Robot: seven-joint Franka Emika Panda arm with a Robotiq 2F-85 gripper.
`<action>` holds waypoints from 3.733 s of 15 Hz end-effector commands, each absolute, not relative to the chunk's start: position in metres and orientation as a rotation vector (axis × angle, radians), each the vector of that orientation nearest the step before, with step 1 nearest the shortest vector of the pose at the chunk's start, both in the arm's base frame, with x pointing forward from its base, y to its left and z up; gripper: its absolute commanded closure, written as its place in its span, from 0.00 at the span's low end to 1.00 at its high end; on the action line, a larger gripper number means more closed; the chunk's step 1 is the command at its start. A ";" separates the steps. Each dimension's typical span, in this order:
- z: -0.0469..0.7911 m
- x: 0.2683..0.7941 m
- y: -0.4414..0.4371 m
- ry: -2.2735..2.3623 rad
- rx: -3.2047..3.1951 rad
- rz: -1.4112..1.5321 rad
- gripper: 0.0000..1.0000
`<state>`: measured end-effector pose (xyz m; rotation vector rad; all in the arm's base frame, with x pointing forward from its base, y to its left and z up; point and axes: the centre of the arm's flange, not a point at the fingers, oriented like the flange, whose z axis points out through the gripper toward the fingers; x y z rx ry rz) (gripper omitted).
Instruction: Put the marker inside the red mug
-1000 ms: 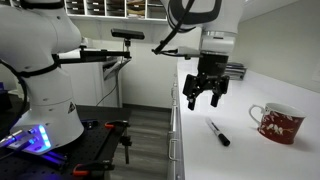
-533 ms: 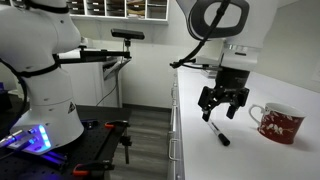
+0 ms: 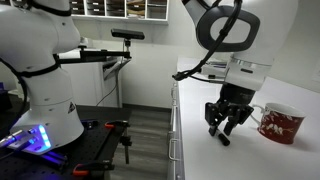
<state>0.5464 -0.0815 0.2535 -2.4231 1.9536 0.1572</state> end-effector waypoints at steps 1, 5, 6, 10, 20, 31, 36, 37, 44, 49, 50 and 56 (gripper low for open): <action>0.256 0.548 -0.083 1.976 -2.409 0.177 0.77; 0.254 0.547 -0.080 1.985 -2.391 0.172 0.99; 0.258 0.545 -0.076 1.993 -2.386 0.145 0.95; 0.287 0.538 -0.051 2.063 -2.478 -0.121 0.95; 0.365 0.542 0.027 2.201 -2.512 -1.101 0.95; 0.378 0.600 0.079 2.033 -2.553 -2.140 0.95; 0.354 0.646 0.085 1.876 -2.628 -2.233 0.95; 0.349 0.653 0.085 1.852 -2.640 -2.244 0.95; 0.327 0.683 0.091 1.702 -2.785 -2.185 0.95; 0.328 0.689 0.093 1.636 -2.892 -2.113 0.95; 0.328 0.689 0.094 1.637 -2.909 -2.094 0.95; 0.286 0.684 0.112 1.661 -2.966 -1.992 0.95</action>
